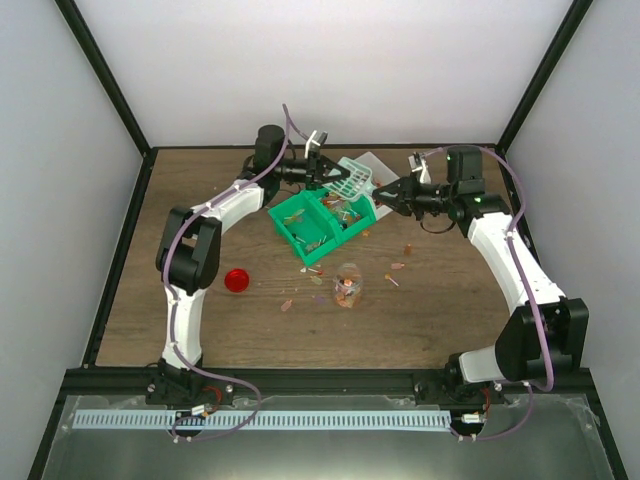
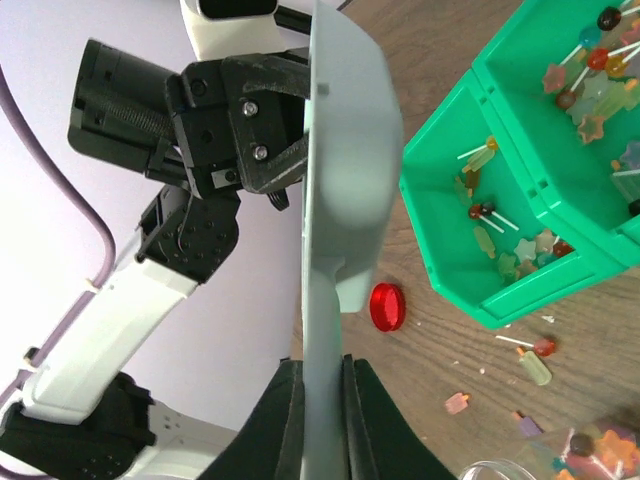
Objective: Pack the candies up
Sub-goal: Adjust the spatula.
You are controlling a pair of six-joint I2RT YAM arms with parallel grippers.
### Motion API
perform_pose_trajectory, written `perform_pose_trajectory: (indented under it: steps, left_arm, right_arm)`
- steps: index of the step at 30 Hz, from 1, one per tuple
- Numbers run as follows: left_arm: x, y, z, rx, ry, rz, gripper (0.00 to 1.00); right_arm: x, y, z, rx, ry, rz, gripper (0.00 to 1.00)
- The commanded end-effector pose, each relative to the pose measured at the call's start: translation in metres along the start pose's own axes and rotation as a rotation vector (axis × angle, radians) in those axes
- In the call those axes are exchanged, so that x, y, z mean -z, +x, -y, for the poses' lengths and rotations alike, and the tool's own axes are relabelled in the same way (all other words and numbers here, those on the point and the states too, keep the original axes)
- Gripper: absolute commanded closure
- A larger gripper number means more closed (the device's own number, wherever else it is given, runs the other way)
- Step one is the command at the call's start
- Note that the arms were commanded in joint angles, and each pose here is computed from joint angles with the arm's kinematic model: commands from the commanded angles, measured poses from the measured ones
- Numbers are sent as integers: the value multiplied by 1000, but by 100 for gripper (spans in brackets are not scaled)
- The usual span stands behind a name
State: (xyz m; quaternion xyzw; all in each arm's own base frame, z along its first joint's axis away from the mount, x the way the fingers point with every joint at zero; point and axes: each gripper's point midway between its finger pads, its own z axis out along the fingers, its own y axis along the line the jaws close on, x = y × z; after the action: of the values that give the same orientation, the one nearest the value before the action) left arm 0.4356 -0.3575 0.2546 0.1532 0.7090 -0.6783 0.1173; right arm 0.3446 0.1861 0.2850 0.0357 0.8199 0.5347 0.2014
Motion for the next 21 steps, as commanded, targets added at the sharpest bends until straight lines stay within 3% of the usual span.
perform_pose_trajectory:
  steps: [1,5,10,16,21]
  left_arm:
    - [0,-1,4,-50,24,-16,89]
    - [6,-8,-8,-16,-18,27,58]
    - [34,-25,-37,59,-120,144,43]
    - [77,-33,-84,69,-608,303,41]
    - [89,-4,-113,153,-937,344,39]
  right_arm:
    - [6,-1,-11,28,-22,2,99]
    - [6,-2,-10,-5,-36,4,99]
    - [23,-20,-2,-131,-71,74,99]
    - [48,-56,42,-377,46,235,99]
    - [39,-78,67,-506,188,213,99]
